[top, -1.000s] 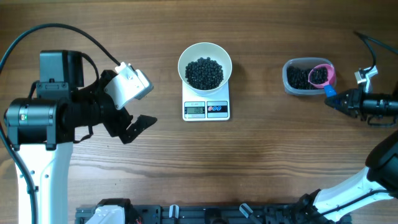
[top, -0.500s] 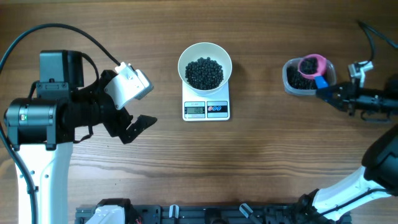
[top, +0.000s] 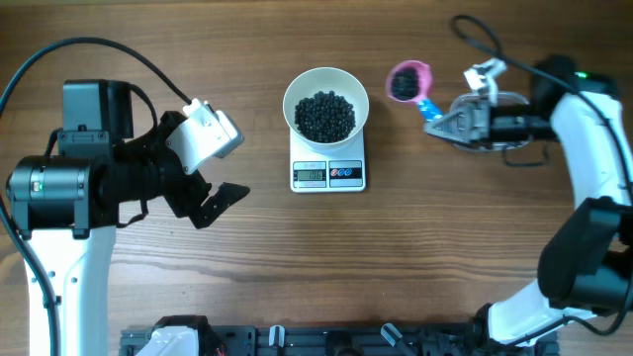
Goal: Scoop item into bowl and weigh 150g on scale
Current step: 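Lift the filled scoop and carry it left over the cream bowl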
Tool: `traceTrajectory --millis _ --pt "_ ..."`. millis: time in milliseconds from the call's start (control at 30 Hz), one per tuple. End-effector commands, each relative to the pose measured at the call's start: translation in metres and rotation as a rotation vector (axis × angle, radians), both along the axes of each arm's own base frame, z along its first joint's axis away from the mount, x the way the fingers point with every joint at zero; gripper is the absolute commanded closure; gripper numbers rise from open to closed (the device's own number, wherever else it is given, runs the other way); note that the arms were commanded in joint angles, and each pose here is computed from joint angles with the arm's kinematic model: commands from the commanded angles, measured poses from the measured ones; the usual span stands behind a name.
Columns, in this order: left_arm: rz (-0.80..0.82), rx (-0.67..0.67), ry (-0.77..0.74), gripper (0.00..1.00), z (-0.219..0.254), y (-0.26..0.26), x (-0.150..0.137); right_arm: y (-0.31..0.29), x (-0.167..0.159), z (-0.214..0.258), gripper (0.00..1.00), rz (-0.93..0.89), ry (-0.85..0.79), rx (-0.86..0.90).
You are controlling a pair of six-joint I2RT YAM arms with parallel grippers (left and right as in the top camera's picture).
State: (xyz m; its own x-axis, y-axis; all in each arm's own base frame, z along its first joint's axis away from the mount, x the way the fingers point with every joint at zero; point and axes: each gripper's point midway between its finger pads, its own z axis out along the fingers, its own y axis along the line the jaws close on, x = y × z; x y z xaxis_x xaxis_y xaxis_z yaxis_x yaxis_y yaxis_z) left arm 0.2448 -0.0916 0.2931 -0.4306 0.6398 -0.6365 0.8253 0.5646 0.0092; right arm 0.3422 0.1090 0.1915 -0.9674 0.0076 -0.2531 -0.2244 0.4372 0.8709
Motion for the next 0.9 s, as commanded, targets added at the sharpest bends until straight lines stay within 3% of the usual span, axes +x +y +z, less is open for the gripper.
traceTrajectory --millis 0,333,700,867 --pt "-0.005 0.006 -0.025 0.0 0.005 0.002 0.001 0.033 0.003 0.012 0.95 0.029 -0.002 -0.033" --pt "-0.005 0.006 -0.025 0.0 0.005 0.002 0.001 0.093 0.022 0.009 0.95 0.116 -0.215 -0.197" --pt "-0.005 0.006 -0.025 0.0 0.005 0.002 0.001 0.091 0.037 -0.023 0.95 0.082 -0.347 -0.653" --pt "-0.005 0.006 -0.025 0.0 0.005 0.002 0.001 0.099 0.033 -0.029 0.96 0.116 -0.402 -0.747"
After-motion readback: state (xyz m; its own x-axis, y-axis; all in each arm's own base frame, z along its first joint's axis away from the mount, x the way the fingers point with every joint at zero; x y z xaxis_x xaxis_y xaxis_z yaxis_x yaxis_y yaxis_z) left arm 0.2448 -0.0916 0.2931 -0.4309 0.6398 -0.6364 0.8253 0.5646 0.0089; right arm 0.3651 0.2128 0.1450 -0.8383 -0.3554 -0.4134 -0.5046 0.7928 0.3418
